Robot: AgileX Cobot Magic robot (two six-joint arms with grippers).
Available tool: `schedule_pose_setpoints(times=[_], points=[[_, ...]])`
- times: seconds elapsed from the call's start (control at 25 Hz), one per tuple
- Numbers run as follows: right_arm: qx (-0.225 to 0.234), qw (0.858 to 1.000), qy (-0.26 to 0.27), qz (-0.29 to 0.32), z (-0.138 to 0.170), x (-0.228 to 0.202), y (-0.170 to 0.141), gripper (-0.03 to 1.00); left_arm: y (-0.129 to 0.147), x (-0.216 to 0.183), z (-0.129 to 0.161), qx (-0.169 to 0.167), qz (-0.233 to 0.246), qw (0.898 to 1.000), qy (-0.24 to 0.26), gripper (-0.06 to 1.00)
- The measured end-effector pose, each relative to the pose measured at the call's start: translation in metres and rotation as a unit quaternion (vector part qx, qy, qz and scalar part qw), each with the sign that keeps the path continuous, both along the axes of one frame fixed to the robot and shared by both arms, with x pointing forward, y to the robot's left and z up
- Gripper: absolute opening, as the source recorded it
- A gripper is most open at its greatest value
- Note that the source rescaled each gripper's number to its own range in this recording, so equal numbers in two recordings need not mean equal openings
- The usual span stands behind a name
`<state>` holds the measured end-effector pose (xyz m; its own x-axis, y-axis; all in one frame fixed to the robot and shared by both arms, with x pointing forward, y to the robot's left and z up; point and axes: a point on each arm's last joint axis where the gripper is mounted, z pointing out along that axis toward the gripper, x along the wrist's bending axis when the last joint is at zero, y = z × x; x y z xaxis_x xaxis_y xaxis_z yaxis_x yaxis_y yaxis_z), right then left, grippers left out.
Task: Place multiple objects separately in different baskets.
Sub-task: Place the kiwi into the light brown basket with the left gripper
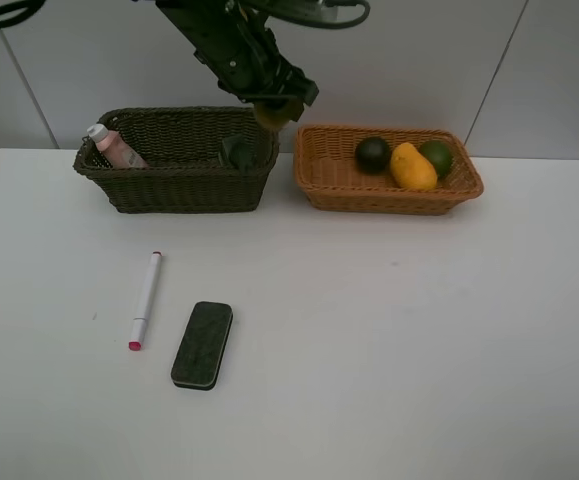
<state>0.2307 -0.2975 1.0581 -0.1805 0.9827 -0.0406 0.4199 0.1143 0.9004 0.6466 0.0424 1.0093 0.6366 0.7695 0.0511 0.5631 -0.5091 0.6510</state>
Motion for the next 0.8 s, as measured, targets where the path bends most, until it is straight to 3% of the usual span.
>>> schedule_pose_setpoints(times=[0.28, 0.6, 0.8], points=[[0.0, 1.0, 0.0, 0.0, 0.0, 0.0, 0.0, 1.0, -0.037, 0.009, -0.041, -0.038, -0.018, 0.997, -0.065, 0.62], [0.0, 1.0, 0.0, 0.0, 0.0, 0.0, 0.0, 1.0, -0.046, 0.022, -0.09, -0.053, -0.012, 0.994, -0.095, 0.62], [0.0, 1.0, 0.0, 0.0, 0.0, 0.0, 0.0, 1.0, -0.048, 0.026, -0.102, -0.061, -0.009, 0.992, -0.11, 0.62]])
